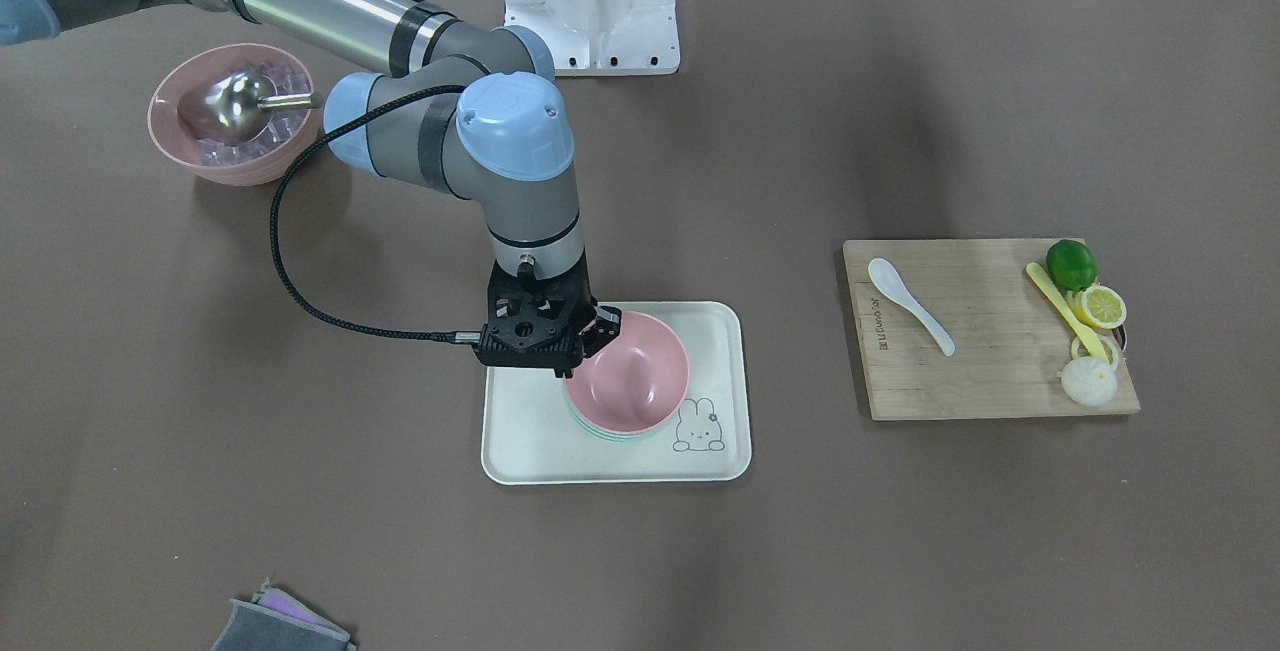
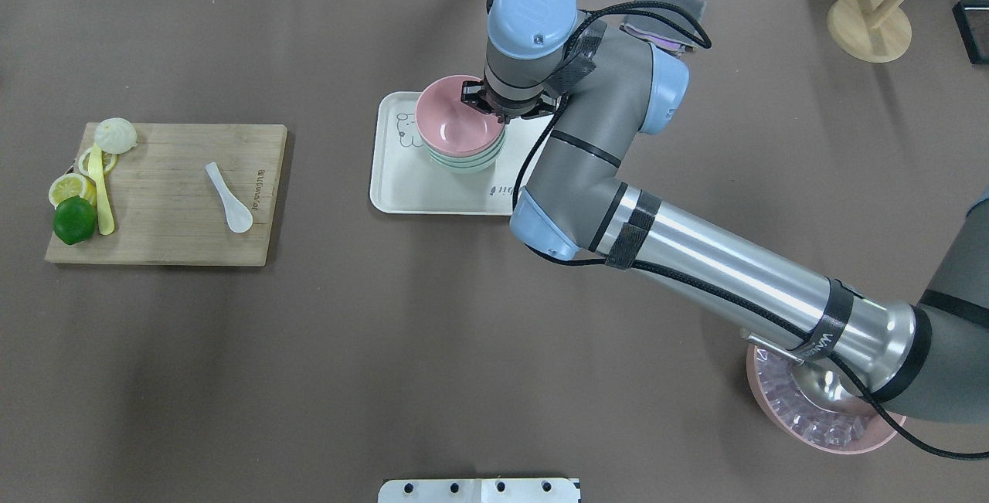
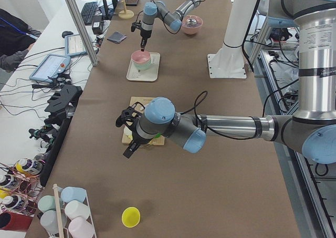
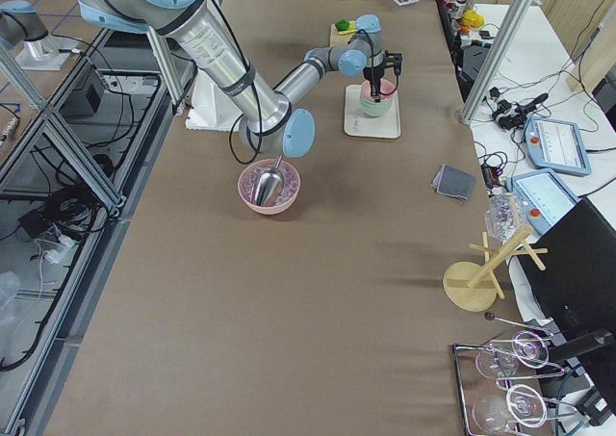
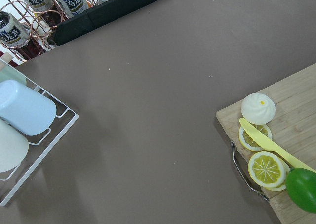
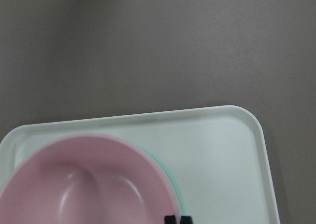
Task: Stack pink bowl on green and place spoon
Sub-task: 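Lower the pink bowl into the green bowl and open the right gripper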
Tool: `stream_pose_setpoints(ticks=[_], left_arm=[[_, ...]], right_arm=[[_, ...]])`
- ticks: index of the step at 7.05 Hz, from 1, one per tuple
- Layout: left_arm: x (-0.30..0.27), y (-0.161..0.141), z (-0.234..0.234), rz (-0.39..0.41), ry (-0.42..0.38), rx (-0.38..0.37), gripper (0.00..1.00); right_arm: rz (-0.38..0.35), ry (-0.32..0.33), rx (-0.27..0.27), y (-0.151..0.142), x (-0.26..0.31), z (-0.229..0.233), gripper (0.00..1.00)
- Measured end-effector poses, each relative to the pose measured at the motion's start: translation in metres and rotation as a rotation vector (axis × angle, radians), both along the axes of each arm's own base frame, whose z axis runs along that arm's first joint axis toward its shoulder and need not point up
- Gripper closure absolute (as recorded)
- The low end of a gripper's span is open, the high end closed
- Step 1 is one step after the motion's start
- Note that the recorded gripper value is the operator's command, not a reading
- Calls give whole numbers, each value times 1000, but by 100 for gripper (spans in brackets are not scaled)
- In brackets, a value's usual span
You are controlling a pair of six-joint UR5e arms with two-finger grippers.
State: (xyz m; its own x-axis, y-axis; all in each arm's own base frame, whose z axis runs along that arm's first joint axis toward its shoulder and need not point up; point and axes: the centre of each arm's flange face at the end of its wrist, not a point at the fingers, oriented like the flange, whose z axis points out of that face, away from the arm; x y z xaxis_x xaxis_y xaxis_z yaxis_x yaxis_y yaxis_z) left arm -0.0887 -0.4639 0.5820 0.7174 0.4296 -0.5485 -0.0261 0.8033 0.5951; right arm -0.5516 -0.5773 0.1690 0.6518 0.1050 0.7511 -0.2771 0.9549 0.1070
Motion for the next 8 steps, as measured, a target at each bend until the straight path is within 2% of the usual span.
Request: stream_pose_setpoints(ticks=[1,2,3,6,8], left_arm=[[0,0,0,0,0,0,2],[0,0,0,0,0,0,2],[0,0,0,0,0,0,2],[3,-4,-5,-9,13,-13,2],[32,-15,-19,-69,117,-145,2]], right_arm=[[2,5,5,0,0,1,100],[2,6,8,0,1,1,44],[3,6,12,-1,1,0,1],[25,14,47,-7,11,-4,0],[-8,33,64,-22,37,16,0]])
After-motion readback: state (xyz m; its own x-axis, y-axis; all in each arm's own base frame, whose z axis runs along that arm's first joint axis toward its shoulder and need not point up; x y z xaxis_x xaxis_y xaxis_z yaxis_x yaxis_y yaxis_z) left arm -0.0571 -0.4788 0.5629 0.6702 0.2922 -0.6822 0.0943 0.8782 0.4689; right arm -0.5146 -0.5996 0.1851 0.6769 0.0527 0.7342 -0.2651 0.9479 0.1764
